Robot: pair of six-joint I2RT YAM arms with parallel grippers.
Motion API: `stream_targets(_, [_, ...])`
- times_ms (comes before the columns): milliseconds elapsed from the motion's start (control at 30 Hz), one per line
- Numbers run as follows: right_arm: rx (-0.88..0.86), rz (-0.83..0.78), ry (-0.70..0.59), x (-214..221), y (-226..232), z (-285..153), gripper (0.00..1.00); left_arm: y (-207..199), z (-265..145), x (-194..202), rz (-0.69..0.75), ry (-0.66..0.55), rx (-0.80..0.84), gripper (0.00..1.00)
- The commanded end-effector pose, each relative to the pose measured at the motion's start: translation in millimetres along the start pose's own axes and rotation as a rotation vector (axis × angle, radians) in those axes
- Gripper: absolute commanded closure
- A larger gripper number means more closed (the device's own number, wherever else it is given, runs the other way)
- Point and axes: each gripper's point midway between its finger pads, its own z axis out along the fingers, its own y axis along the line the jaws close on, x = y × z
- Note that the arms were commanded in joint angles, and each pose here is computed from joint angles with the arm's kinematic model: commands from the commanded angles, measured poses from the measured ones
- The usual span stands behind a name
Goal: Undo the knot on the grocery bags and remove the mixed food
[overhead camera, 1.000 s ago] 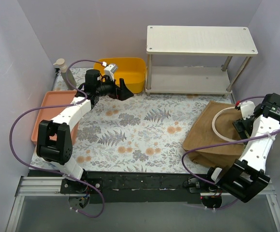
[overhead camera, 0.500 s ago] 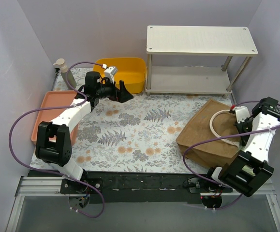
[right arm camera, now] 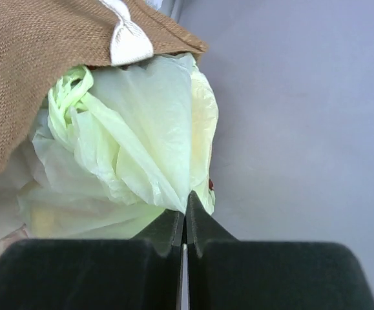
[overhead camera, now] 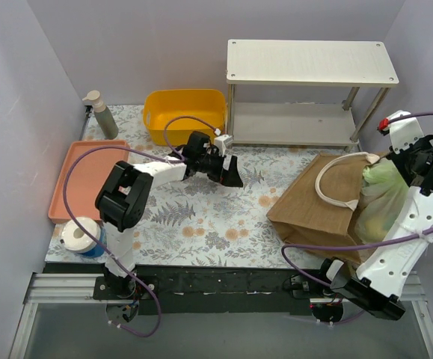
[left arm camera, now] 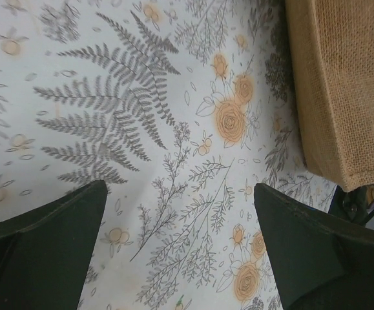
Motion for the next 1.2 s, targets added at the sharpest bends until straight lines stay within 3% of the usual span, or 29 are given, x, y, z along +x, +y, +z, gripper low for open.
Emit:
stream_targets(0, [0.145,-0.192,-0.132,-34,-25,-42,0.99,-28,20,-12,0.043,-0.002,0.078,0.02])
stream_targets(267, [0.339,-0.314,-0.407,-103,-50,-122,0.99,-33,41,8,0.018,0.055,0.109,0.02])
stream_targets(500, [0.354,-0.315,-0.562,-134,-54,-136,0.99,-59,67,21,0.048,0.091,0.188,0.02])
stream_targets(833, [0.636,-0.373,-1.037,-228,-95,-250,0.99,-80,82,45,0.048,0.150,0.277,0.02])
stream_targets(1000, [0.606,-0.308,-1.215,-254,-103,-273,0.99,-115,109,47,0.104,0.167,0.373,0.02])
stream_targets(1167, [0.568,-0.262,-1.281,-266,-115,-268,0.99,-158,134,51,0.211,0.159,0.470,0.02])
